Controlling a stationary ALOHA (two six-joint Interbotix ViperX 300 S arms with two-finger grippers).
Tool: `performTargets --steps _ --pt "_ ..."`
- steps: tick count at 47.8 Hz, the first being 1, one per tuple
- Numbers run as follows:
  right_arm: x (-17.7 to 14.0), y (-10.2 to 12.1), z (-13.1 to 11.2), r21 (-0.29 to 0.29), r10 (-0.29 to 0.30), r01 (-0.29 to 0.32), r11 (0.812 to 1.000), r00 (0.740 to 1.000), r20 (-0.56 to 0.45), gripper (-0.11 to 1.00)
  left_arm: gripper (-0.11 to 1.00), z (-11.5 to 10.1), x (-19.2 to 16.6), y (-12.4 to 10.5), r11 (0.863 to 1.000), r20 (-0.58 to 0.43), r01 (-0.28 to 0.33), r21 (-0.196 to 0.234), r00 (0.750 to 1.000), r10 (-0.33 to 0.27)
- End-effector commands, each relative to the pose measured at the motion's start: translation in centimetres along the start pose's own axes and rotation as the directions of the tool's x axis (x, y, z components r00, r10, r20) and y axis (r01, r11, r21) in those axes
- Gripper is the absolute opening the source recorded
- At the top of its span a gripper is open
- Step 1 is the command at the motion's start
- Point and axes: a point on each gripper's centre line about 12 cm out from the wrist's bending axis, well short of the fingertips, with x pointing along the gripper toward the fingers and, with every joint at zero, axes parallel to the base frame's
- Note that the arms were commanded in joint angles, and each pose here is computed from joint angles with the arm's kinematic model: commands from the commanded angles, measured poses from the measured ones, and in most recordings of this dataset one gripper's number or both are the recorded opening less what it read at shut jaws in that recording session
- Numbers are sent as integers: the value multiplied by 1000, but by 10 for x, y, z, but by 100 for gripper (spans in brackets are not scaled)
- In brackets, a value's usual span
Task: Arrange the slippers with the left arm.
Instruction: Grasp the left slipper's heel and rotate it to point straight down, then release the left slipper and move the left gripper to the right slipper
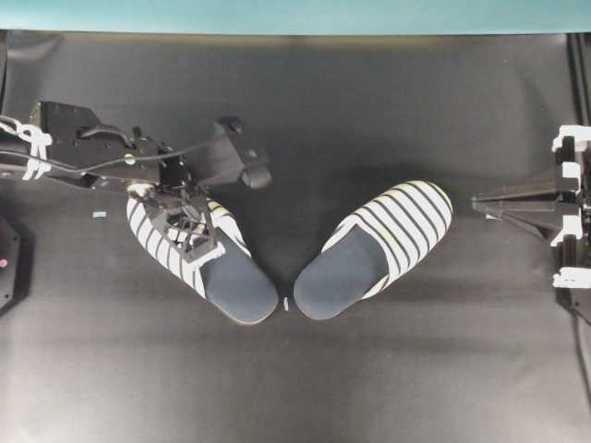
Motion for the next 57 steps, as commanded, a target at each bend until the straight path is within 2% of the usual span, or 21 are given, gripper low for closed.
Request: performTargets --steps 1,6,10,18,26,40,49,57 --pt "1 -1 -1 6 -3 3 1000 1000 2 0 3 12 -13 -5 997 51 8 78 999 -12" --pt "0 -1 -4 6 -3 3 1000 1000 -3 0 1 23 -24 -12 983 93 10 184 995 -27" --pt "-1 -1 -6 10 -3 4 1000 1000 -6 0 1 34 -39 -15 970 143 5 244 989 -41" --pt "-1 -1 -8 28 -6 6 1000 1000 -11 0 1 52 -64 -14 955 224 -12 297 973 -57" --pt "-2 -1 -7 26 -6 6 1000 1000 0 0 1 58 -65 -10 946 240 -26 323 969 -55" --pt "-2 0 -8 24 -3 3 1000 1000 -3 0 1 57 -41 -3 951 288 -28 307 955 -65" --pt "-2 0 -9 24 1 0 1000 1000 -9 0 1 46 -16 -2 950 246 -23 310 968 -57" --pt "-2 1 -12 24 2 -2 1000 1000 -15 0 1 43 1 -8 951 264 -12 309 962 -73"
